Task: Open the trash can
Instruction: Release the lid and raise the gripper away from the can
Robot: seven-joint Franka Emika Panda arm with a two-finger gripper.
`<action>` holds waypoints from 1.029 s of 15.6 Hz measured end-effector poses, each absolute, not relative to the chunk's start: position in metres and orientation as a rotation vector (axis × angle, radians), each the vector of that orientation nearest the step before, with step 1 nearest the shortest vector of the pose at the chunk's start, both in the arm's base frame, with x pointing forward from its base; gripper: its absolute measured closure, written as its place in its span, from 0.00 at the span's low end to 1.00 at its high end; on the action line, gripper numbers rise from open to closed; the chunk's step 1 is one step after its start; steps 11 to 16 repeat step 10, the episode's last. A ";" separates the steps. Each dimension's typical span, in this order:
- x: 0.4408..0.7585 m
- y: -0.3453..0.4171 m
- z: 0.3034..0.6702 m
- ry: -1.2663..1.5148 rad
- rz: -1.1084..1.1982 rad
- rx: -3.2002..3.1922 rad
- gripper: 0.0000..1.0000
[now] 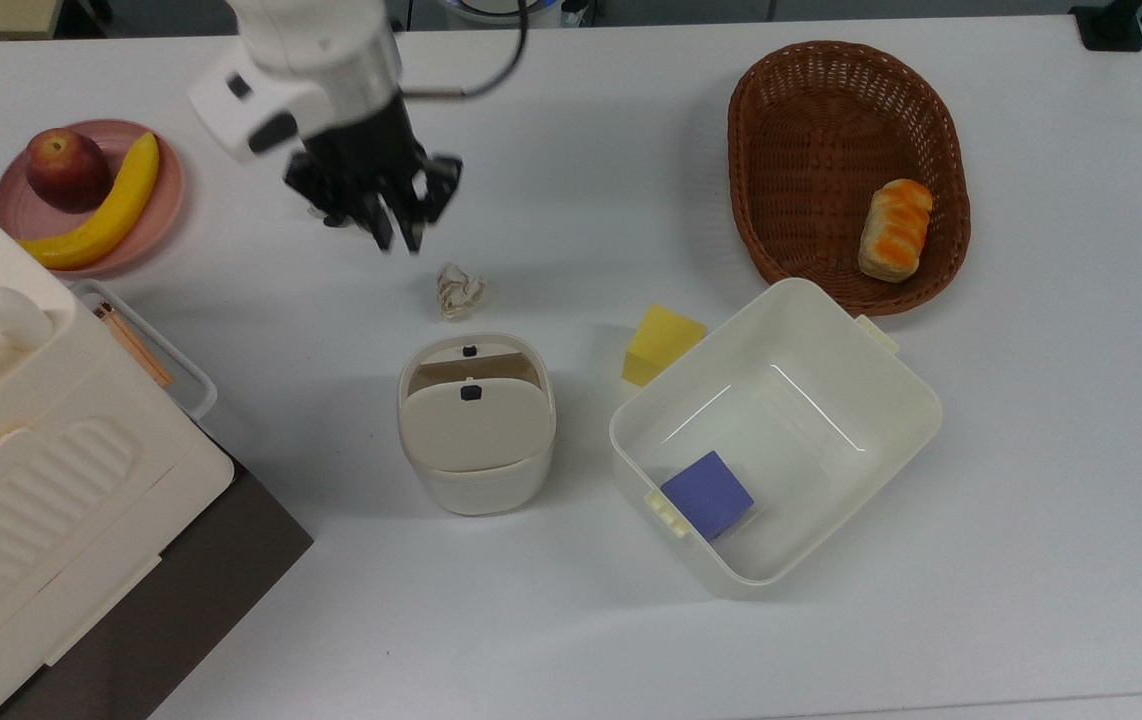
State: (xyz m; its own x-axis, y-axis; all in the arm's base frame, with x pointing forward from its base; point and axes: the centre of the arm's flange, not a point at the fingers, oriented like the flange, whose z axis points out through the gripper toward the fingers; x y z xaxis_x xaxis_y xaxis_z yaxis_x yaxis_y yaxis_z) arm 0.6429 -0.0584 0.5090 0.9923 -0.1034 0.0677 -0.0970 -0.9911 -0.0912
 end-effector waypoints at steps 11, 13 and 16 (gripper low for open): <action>0.599 -0.083 0.561 0.147 -0.014 -3.088 0.00; 0.599 -0.083 0.561 0.147 -0.014 -3.088 0.00; 0.599 -0.083 0.561 0.147 -0.014 -3.088 0.00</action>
